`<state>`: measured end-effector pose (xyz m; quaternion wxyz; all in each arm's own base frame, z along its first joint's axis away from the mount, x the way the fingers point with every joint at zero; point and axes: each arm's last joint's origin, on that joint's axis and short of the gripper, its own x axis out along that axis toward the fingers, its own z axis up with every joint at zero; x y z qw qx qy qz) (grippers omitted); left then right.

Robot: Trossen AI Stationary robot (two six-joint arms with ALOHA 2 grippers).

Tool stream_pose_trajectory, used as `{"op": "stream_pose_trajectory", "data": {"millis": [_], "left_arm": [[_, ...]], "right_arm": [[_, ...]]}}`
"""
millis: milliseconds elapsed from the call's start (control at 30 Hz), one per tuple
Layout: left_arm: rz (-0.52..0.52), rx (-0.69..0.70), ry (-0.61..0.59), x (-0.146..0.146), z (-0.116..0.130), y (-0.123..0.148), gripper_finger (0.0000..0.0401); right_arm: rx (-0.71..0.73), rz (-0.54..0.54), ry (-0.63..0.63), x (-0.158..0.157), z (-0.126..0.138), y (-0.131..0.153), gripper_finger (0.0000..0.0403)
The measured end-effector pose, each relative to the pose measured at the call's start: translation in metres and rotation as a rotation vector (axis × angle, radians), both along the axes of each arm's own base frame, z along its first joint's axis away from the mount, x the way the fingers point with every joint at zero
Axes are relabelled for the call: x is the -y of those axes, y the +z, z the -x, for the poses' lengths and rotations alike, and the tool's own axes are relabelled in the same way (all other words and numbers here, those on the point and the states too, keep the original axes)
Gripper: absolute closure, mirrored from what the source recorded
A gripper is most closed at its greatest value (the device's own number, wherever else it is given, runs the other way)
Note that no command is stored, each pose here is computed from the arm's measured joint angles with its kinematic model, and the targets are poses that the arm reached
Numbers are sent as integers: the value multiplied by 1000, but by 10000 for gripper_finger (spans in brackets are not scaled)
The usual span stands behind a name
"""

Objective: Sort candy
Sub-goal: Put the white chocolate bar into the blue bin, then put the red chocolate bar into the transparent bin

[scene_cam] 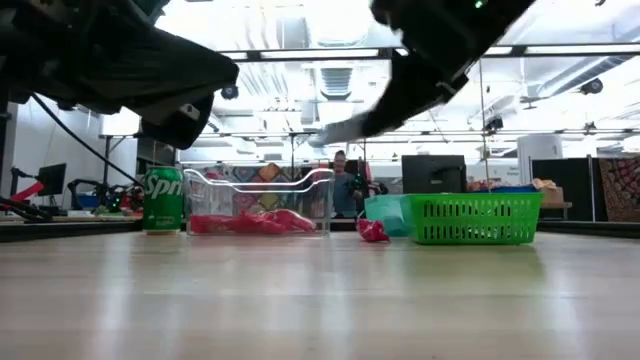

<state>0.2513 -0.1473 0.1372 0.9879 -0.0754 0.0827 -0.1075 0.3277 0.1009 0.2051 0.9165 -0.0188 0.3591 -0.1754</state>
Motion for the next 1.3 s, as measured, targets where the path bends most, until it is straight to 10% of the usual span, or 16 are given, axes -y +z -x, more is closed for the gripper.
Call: {"op": "stream_pose_trajectory", "data": {"millis": [300, 600, 1067, 1300], "left_arm": [[-2, 18, 57, 1, -5, 4, 401], [-37, 30, 146, -2, -6, 4, 401], [-39, 31, 172, -6, -8, 4, 401], [-17, 28, 179, -7, -8, 4, 401]], "right_arm": [[-148, -43, -537, 155, 52, 44, 385], [-107, -165, -595, 253, 59, 24, 354], [-112, -168, -593, 270, 57, 13, 271], [-15, -423, -281, 240, 48, 30, 271]]}}
